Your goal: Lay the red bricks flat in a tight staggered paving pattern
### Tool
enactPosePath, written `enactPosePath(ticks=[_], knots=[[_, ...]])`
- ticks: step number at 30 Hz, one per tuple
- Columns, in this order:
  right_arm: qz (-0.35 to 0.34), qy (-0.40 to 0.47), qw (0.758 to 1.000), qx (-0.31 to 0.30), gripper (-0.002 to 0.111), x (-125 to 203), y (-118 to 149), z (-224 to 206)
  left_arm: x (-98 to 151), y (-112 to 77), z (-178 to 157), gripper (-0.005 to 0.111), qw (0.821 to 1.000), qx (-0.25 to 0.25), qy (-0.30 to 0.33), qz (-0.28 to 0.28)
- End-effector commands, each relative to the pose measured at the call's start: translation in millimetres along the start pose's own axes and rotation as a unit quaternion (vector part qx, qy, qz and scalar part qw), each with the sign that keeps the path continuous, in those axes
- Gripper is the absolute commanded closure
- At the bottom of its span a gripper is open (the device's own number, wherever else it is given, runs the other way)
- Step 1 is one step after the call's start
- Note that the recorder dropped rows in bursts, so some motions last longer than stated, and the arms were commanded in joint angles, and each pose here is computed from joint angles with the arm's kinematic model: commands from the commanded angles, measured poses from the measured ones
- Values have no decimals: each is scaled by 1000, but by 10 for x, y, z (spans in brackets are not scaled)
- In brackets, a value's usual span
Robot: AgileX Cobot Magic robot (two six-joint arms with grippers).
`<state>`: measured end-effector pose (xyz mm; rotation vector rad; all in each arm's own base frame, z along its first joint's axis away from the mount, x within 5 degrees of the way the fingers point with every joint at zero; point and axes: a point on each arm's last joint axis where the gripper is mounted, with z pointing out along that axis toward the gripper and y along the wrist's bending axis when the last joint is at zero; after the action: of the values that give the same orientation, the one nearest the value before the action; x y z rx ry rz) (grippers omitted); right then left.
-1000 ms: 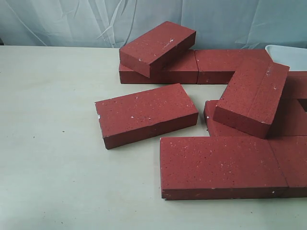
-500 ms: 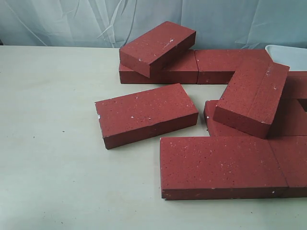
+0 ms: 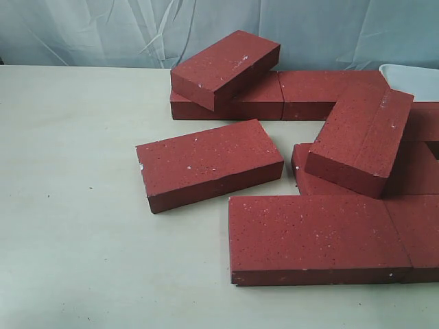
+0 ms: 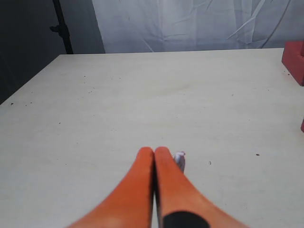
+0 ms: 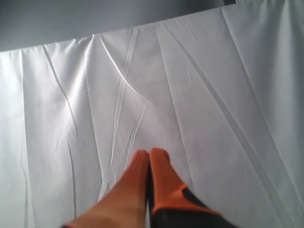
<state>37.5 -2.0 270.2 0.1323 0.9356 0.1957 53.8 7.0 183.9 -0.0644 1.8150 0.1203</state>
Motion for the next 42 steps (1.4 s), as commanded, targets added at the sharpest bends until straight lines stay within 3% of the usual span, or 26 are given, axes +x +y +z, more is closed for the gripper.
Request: enactPosePath(ticks=[1,7,11,15,21,25,30,34,42], knots=[[0,70,997,16,109,-139,40,182,-9,1,-3,107,1000,-1,-9,1],[-1,166,985,37,109,-217,67,509,-9,1,-3,107,1000,-1,-9,1],[1,267,962,59,109,-160,63,892,-9,1,-3,107,1000,-1,-9,1],[7,383,921,77,109,-2,62,1273,-9,1,-3,107,1000,-1,-9,1],[-14,519,854,-14,109,525,402,1773,-9,1,-3,107,1000,-1,-9,1],[-49,597,794,-99,109,954,823,1942,-9,1,-3,107,1000,-1,-9,1],[-112,665,722,-153,109,1439,1197,2061,-9,1,-3,107,1000,-1,-9,1],[-144,689,691,-165,109,1824,1337,2147,-9,1,-3,107,1000,-1,-9,1],[-224,680,670,-195,109,2680,1380,2207,-9,1,-3,107,1000,-1,-9,1]])
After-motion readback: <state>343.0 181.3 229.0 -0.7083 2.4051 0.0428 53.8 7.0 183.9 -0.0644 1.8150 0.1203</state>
